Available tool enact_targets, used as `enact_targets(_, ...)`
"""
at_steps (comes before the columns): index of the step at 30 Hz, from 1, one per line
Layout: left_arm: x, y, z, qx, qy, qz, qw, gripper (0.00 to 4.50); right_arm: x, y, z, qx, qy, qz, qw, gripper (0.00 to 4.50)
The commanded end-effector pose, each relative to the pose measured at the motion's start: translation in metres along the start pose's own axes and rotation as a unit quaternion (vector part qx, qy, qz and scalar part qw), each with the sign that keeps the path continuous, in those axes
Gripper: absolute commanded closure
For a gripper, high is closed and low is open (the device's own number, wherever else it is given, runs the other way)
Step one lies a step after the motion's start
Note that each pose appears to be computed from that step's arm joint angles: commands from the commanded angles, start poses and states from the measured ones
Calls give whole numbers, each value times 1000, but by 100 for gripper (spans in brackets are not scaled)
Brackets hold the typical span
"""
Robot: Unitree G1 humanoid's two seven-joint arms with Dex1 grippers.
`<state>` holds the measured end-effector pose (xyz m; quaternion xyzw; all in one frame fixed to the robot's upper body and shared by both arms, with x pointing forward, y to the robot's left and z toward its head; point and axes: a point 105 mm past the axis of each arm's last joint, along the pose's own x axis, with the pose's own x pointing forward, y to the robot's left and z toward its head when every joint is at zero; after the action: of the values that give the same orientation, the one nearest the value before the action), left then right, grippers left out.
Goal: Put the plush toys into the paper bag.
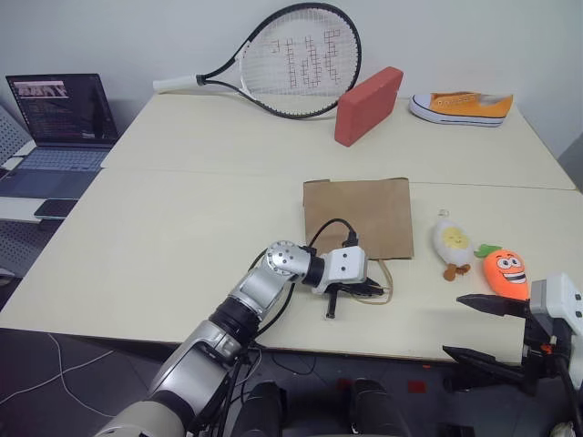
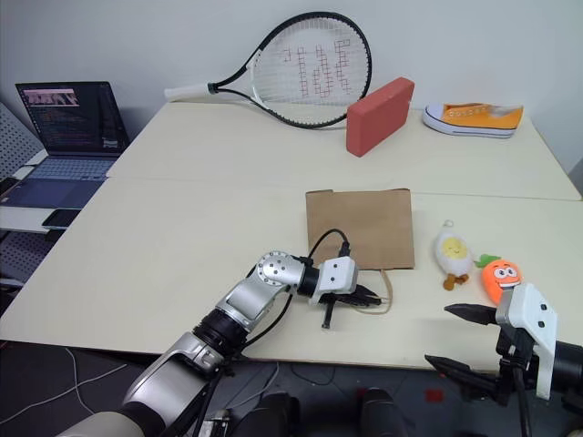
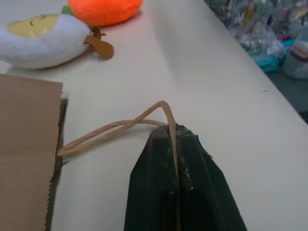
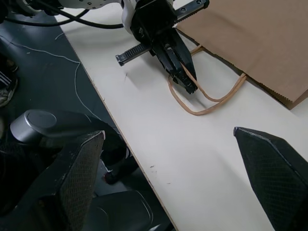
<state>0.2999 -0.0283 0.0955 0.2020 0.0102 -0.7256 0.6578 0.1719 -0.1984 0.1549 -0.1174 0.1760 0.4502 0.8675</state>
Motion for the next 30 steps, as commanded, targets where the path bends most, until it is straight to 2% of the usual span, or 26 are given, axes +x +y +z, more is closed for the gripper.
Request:
enact_targets(1,-19,21,47,-12,-68,11,998,446,21,5,7,-6,-33,-6,999,0)
enact_targets(6,-34,31,76,-79,-109,-5,991,446,57,-3,15,12,-80,-43,996,0)
enact_targets(8,-37,35,82,-98,-115,-5,988,450,70,-11,19,10,-97,-68,993,38)
enact_targets(13,-42,41,96,-132,-137,-2,982,450,104,-20,33,22,-140,-98,985,203)
enact_targets(20,-46,46,108,-165,-164,7,973,450,139,-37,32,32,-160,-168,972,447)
enact_targets(26,-52,47,111,-173,-164,9,971,450,149,-47,39,28,-201,-217,955,447)
enact_targets(30,-53,47,115,-194,-177,6,965,450,154,-56,33,30,-195,-250,948,447)
